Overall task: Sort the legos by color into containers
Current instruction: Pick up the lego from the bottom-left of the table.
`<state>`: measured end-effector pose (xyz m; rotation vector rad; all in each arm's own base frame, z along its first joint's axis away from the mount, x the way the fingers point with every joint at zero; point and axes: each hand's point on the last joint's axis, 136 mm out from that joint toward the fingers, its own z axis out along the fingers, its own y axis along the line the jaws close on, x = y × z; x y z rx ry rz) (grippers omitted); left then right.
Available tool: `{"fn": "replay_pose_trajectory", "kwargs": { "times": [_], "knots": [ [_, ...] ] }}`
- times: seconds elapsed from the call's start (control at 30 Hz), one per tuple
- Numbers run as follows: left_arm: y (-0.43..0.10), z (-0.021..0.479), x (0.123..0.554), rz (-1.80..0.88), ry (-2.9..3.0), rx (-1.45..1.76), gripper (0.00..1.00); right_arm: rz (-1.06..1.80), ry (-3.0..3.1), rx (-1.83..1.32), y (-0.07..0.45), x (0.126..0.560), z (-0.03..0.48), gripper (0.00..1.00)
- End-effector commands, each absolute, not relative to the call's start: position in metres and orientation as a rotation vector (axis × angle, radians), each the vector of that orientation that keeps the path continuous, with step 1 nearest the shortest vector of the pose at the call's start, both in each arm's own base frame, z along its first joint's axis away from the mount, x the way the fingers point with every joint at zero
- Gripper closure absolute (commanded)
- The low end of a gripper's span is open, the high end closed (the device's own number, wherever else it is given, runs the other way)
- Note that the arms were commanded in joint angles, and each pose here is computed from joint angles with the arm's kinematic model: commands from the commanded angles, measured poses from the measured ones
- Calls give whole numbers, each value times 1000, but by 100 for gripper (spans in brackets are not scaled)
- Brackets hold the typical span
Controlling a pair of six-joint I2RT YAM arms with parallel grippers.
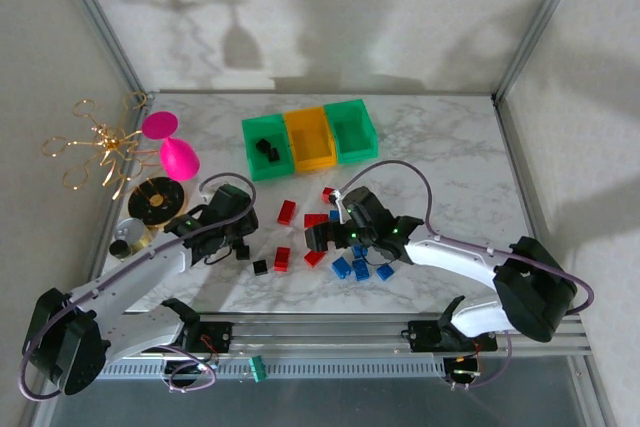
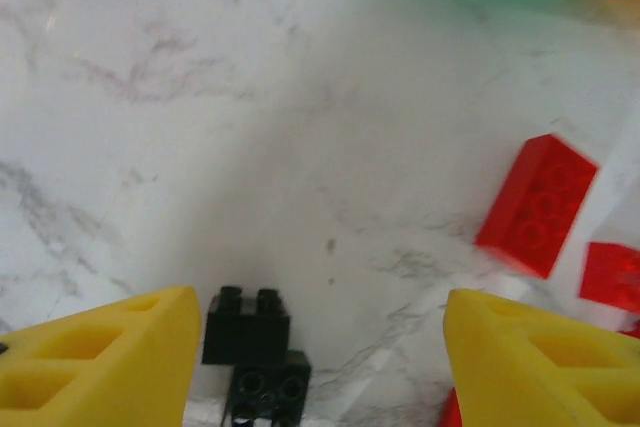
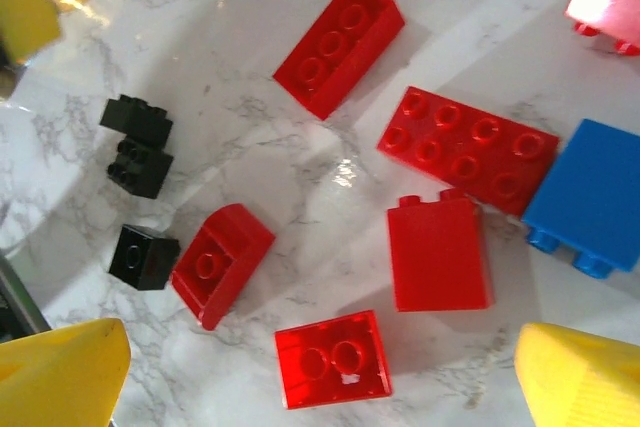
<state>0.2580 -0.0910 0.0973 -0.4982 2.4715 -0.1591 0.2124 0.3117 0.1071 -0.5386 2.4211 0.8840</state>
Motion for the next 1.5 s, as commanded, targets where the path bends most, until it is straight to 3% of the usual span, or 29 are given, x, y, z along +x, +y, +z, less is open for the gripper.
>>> {"fn": "replay_pose_trajectory", "kwargs": {
  "times": [0.0,0.37,0.5,1.2,1.47],
  "knots": [
    [-90,79,249,-150,2519,-547,33,929,2362,-515,324,213,118,1],
    [-85,37,239,-60,2618,-531,34,886,2383,-513,327,217,111,1],
    [-87,31,239,-66,2632,-526,39,881,2392,-515,329,217,108,1],
    [-84,42,251,-6,2598,-471,63,878,2403,-496,333,220,105,1],
    [-91,71,260,-47,2546,-460,69,926,2358,-439,330,225,126,1]
  ]
}}
